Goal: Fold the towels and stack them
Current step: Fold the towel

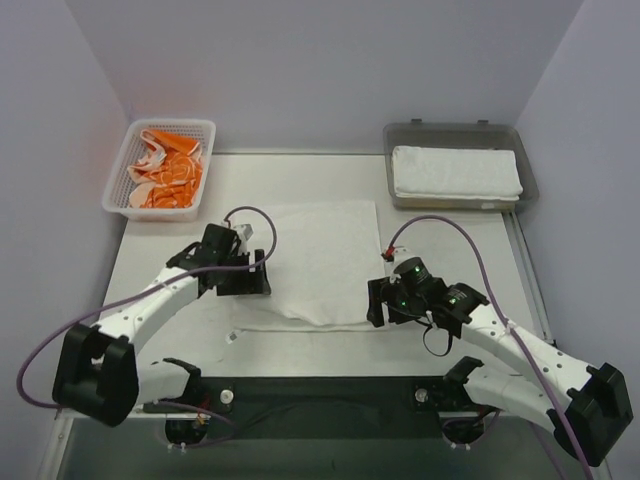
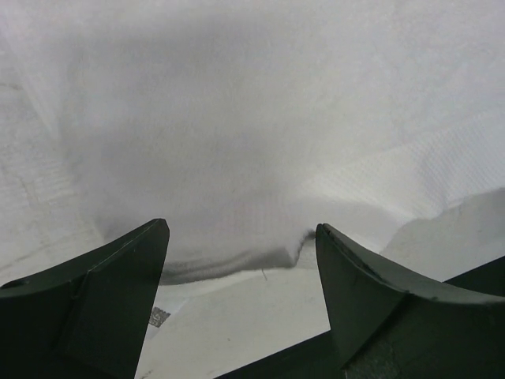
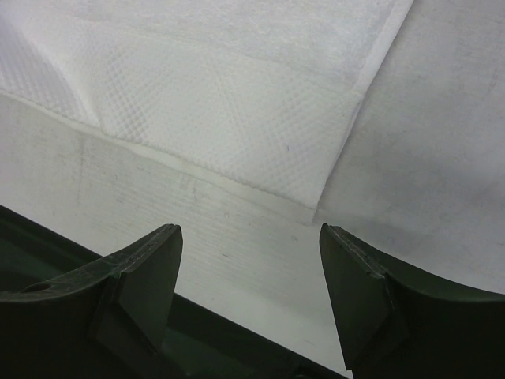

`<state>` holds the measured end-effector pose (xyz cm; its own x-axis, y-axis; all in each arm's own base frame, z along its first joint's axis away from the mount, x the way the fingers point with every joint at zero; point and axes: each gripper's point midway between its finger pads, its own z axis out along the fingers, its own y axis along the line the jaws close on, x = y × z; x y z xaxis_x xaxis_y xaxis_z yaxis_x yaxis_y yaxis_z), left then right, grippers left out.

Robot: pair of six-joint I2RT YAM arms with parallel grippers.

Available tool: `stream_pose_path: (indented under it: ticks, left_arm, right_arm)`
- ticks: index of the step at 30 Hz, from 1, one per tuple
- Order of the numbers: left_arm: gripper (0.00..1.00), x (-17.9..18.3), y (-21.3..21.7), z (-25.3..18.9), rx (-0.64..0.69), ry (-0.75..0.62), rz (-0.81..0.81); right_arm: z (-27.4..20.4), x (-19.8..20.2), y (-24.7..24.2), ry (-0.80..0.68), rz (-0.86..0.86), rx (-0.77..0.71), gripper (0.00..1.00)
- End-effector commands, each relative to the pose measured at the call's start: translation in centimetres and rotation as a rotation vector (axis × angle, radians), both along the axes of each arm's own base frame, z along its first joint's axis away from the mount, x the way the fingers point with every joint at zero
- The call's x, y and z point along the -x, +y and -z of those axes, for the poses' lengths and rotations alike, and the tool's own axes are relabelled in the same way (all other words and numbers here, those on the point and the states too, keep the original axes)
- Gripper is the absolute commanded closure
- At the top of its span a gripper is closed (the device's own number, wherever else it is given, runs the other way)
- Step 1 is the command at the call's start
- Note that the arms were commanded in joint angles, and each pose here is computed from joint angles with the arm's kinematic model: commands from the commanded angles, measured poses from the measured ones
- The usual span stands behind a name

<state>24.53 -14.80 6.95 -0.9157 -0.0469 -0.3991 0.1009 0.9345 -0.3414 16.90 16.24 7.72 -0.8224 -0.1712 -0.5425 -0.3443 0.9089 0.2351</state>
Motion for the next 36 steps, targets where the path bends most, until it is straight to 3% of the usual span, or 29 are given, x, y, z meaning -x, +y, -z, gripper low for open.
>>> stream_pose_path:
  ticks: [1,10,14,18,27,36]
  left_arm:
    - [0.14,2.4,0.5,-0.5,0.037,-0.005,-0.03]
    - [0.14,4.7,4.1,0.8,0.0,-0.022,-0.302]
    - [0.14,4.5,5.2,-1.2,0.039,-0.117,-0.42]
    - [0.19,5.3,5.4,-0.3,0.056,-0.086,-0.485]
    - [0.4,6.8,4.6,2.2,0.026,0.004,-0.458]
    - [0.43,7.4,4.0,3.7,-0.002,0.064,-0.425]
  right_arm:
    - [0.2,-0.1,-0.6,-0.007,0.031,0.006,0.29]
    - [0.0,-0.2,-0.3,-0.002,0.046,-0.014,0.3]
    - [-0.5,-0.8,-1.0,-0.036,0.115,-0.017,0.3]
    - [-0.5,-1.7,-1.9,-0.032,0.247,-0.052,0.35]
    - [0.5,-2.5,-3.2,0.025,0.44,-0.197,0.42]
    - [2.7,-2.9,-2.3,0.129,0.553,-0.27,0.53]
